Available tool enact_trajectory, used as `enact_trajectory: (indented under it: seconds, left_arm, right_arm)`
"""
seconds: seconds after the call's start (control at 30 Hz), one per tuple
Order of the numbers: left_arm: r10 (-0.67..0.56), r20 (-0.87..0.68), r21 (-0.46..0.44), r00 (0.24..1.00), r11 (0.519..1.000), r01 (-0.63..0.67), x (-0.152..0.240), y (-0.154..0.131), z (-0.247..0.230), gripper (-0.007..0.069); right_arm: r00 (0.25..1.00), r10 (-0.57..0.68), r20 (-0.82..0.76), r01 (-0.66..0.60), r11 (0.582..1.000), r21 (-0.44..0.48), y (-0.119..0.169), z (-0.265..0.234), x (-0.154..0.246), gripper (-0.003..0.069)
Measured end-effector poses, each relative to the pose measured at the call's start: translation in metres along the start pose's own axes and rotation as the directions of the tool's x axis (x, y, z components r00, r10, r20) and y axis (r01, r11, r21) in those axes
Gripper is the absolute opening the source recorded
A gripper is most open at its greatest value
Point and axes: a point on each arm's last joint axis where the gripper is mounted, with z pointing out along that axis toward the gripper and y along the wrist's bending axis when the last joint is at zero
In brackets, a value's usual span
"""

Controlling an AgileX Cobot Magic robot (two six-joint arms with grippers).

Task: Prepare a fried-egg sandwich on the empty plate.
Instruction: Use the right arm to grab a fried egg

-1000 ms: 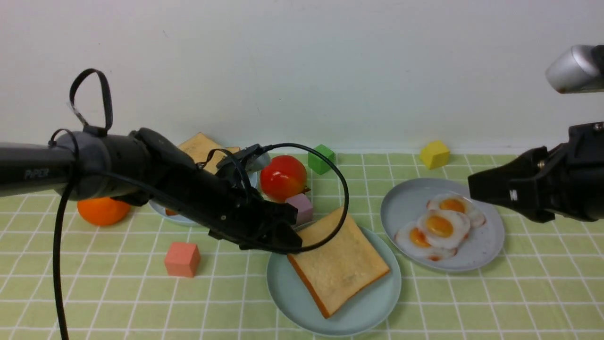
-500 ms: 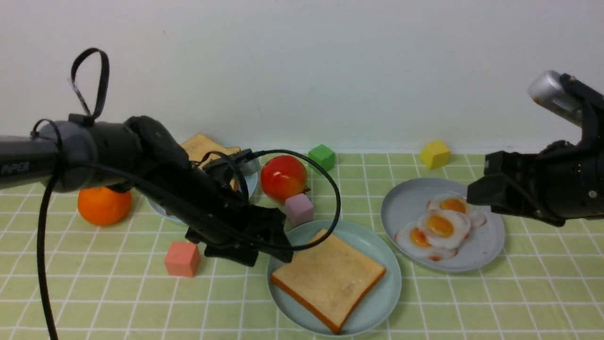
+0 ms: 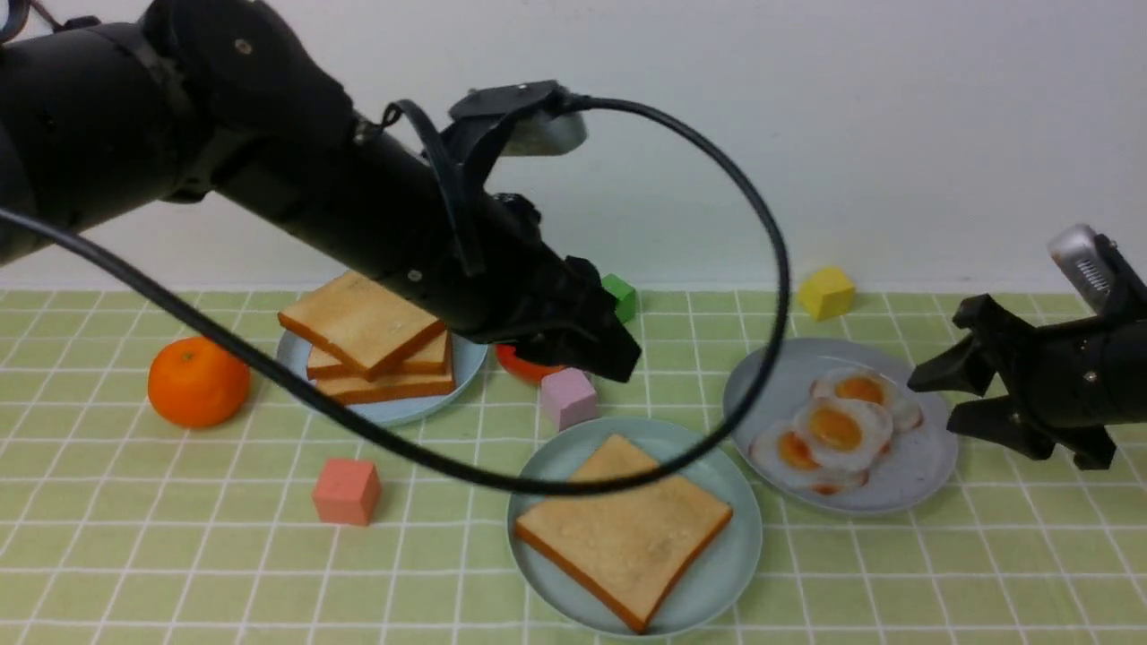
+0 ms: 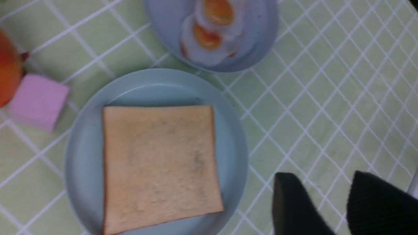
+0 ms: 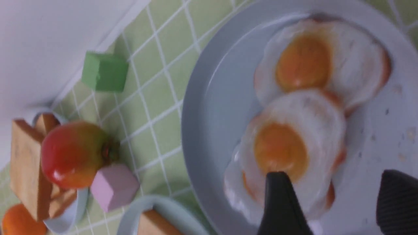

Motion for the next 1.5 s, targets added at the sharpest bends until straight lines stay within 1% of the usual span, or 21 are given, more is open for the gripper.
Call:
enact_trajectory:
  seconds: [0.03,0.07,0.1,0.13,0.23,0.43,0.67,0.73,0.77,0.87,0.9,0.93,0.97,1.0,1.03,1.17,1.23,1.33,1.37,1.4,1.5]
  left_arm:
    - [0.022,-0.001,0.008,1.000,1.000,-0.022,0.000,-0.008,0.002,0.0162]
    - [0.050,0.000,0.012,0.999,0.999,-0.050,0.000,-0.016,0.006,0.0061]
    - [0.070,-0.001,0.009,0.998,0.998,-0.070,0.000,-0.022,0.009,0.0003]
    - [0.076,-0.001,0.012,0.997,0.997,-0.076,0.000,-0.023,0.010,-0.0008]
    - [0.089,0.011,0.009,0.996,0.996,-0.089,-0.001,-0.028,0.014,-0.0013]
    - [0.090,0.018,0.000,0.996,0.996,-0.090,-0.002,-0.028,0.014,-0.0013]
    - [0.089,0.021,-0.002,0.996,0.996,-0.088,-0.002,-0.027,0.014,-0.0013]
    - [0.092,0.024,-0.008,0.995,0.996,-0.092,-0.003,-0.027,0.014,-0.0013]
    - [0.093,0.024,-0.009,0.995,0.996,-0.093,-0.003,-0.026,0.014,-0.0013]
    - [0.106,0.012,-0.038,0.994,0.994,-0.105,-0.002,-0.024,0.014,-0.0013]
    - [0.107,0.008,-0.051,0.994,0.993,-0.107,-0.002,-0.023,0.013,-0.0013]
    - [0.105,0.001,-0.074,0.994,0.992,-0.104,-0.001,-0.022,0.010,-0.0013]
    - [0.091,0.001,-0.091,0.996,0.992,-0.090,-0.001,-0.022,0.007,-0.0013]
    - [0.081,-0.002,-0.117,0.997,0.990,-0.080,-0.001,-0.022,0.002,-0.0013]
    - [0.070,-0.003,-0.144,0.998,0.987,-0.069,0.000,-0.023,-0.006,-0.0013]
    - [0.035,0.006,-0.251,0.999,0.968,-0.033,0.004,-0.032,-0.045,-0.0013]
    - [0.006,0.045,-0.315,0.999,0.949,0.008,0.010,-0.042,-0.079,-0.0013]
    - [-0.025,0.110,-0.348,0.994,0.935,0.062,0.024,-0.061,-0.125,-0.0013]
    - [-0.033,0.109,-0.351,0.993,0.934,0.069,0.026,-0.062,-0.128,-0.0013]
    - [-0.040,0.131,-0.352,0.991,0.932,0.084,0.039,-0.070,-0.146,-0.0013]
    - [-0.054,0.143,-0.348,0.988,0.932,0.102,0.071,-0.079,-0.165,-0.0013]
  right_arm:
    - [1.000,0.010,-0.002,-0.010,1.000,-0.011,-0.004,0.007,-0.003,0.0407]
    - [1.000,0.012,-0.010,-0.012,1.000,-0.026,-0.010,0.017,-0.004,0.0407]
    - [1.000,0.019,-0.017,-0.020,0.999,-0.043,-0.013,0.024,-0.005,0.0407]
    - [1.000,0.020,-0.015,-0.021,0.999,-0.048,-0.014,0.025,-0.006,0.0407]
    - [0.999,0.039,-0.035,-0.042,0.996,-0.074,-0.022,0.041,-0.006,0.0409]
    - [0.997,0.048,-0.059,-0.051,0.997,-0.059,-0.035,0.056,-0.002,0.0409]
    - [0.996,0.049,-0.068,-0.053,0.996,-0.069,-0.035,0.058,-0.001,0.0395]
    - [0.997,0.048,-0.067,-0.052,0.996,-0.066,-0.036,0.059,-0.001,0.0351]
    - [0.997,0.048,-0.066,-0.052,0.997,-0.065,-0.036,0.059,-0.001,0.0347]
    - [0.997,0.052,-0.063,-0.055,0.997,-0.048,-0.040,0.061,-0.001,0.0223]
    - [0.996,0.054,-0.065,-0.057,0.997,-0.047,-0.041,0.062,0.000,0.0197]
    - [0.995,0.063,-0.073,-0.066,0.997,-0.049,-0.042,0.064,0.001,0.0135]
    - [0.995,0.066,-0.077,-0.071,0.996,-0.055,-0.042,0.065,0.001,0.0094]
    - [0.995,0.066,-0.078,-0.070,0.996,-0.058,-0.042,0.066,0.000,0.0070]
    - [0.994,0.067,-0.083,-0.072,0.996,-0.061,-0.042,0.067,0.000,0.0064]
    - [0.994,0.060,-0.087,-0.065,0.996,-0.060,-0.042,0.067,0.001,0.0067]
    - [0.995,0.051,-0.088,-0.056,0.997,-0.056,-0.043,0.066,0.001,0.0067]
    - [0.996,0.028,-0.085,-0.033,0.998,-0.059,-0.039,0.063,0.000,0.0067]
    - [0.996,0.025,-0.087,-0.030,0.998,-0.059,-0.039,0.062,0.000,0.0067]
    - [0.996,0.008,-0.093,-0.015,0.997,-0.076,-0.035,0.058,0.001,0.0067]
    - [0.995,-0.036,-0.098,0.020,0.987,-0.159,-0.014,0.043,0.000,0.0067]
